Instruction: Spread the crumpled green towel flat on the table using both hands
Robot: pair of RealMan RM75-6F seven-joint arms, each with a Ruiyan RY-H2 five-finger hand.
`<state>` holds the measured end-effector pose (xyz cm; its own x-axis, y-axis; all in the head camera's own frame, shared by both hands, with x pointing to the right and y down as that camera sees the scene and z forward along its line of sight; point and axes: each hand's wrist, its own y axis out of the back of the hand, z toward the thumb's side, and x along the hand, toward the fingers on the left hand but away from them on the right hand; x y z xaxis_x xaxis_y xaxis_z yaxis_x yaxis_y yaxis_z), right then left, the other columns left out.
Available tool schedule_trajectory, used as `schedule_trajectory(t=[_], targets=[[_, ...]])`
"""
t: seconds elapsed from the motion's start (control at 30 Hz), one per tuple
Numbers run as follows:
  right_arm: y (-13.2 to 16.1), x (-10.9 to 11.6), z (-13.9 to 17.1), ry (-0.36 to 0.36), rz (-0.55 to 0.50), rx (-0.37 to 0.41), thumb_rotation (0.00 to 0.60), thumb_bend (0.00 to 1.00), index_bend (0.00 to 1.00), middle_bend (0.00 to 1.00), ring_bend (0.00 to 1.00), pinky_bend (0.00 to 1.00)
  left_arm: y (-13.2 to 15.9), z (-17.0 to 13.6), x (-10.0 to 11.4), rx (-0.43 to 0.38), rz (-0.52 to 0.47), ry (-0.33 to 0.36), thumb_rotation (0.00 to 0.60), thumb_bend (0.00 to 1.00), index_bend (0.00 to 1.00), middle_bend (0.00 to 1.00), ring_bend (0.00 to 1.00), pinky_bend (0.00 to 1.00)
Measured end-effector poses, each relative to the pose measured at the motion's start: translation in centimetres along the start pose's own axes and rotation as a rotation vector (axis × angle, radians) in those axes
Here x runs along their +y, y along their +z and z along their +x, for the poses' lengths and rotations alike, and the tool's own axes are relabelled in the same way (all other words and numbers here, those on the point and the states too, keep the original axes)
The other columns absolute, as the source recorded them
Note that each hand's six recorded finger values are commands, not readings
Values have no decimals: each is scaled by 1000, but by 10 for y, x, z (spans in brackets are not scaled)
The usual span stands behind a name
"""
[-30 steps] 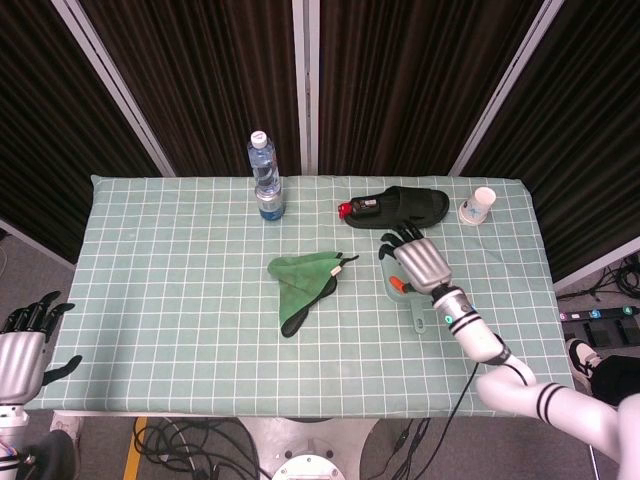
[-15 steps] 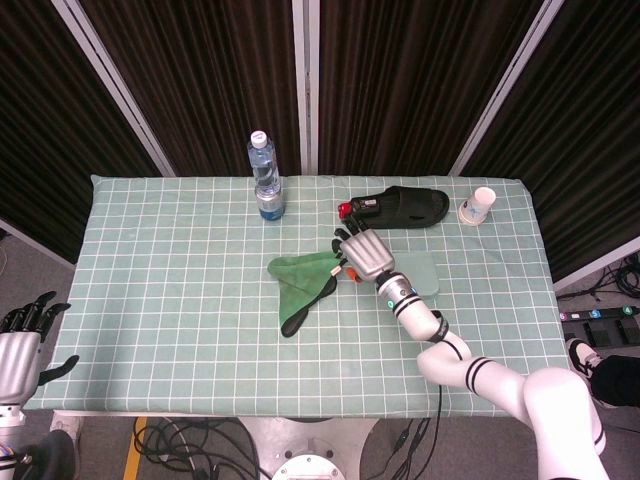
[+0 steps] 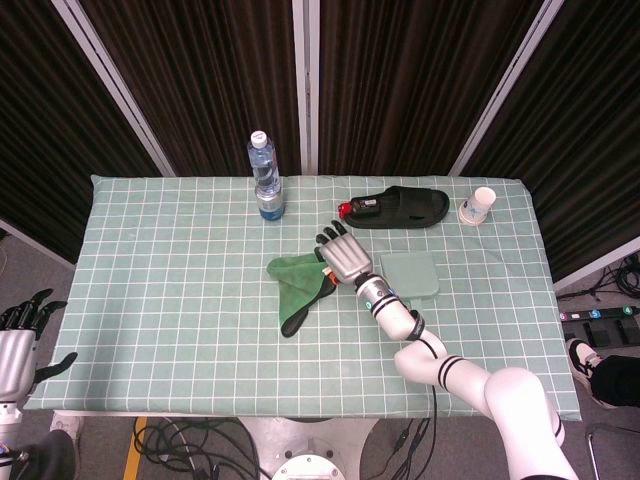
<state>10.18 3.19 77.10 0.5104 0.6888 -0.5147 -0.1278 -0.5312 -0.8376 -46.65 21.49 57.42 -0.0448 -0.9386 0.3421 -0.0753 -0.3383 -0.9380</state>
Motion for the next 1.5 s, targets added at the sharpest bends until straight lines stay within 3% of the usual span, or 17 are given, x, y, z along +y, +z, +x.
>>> schedule_trajectory(t=[0.23,0.4,0.57,0.73,0.97,1.23,1.5], targets=[[9,16,3,-53,-27,25,600,471,767,286,196,96,20,20,-7,-80,-73,-10,600,110,356,261,231,252],[17,40,7,-130,-107,22,600,475,778,298,193,94,41,36,-14,-143,-160,-23,600,106,366,262,232,252],[23,71,8,-233,-195,-5,600,474,776,302,164,85,68,57,-32,-197,-302,-90,600,94,366,262,231,253],[31,89,7,-282,-194,-32,600,465,774,301,160,84,102,85,-55,-223,-416,-186,600,71,366,262,231,252],[51,107,1,-321,-199,-76,600,464,771,298,151,70,149,119,-86,-207,-516,-311,600,23,366,261,231,253],[81,121,-13,-344,-233,-133,600,467,765,294,147,56,181,141,-114,-146,-516,-409,600,0,366,261,231,254],[101,126,-20,-365,-268,-142,600,468,753,292,143,37,211,146,-130,-128,-513,-462,599,0,366,253,231,254]])
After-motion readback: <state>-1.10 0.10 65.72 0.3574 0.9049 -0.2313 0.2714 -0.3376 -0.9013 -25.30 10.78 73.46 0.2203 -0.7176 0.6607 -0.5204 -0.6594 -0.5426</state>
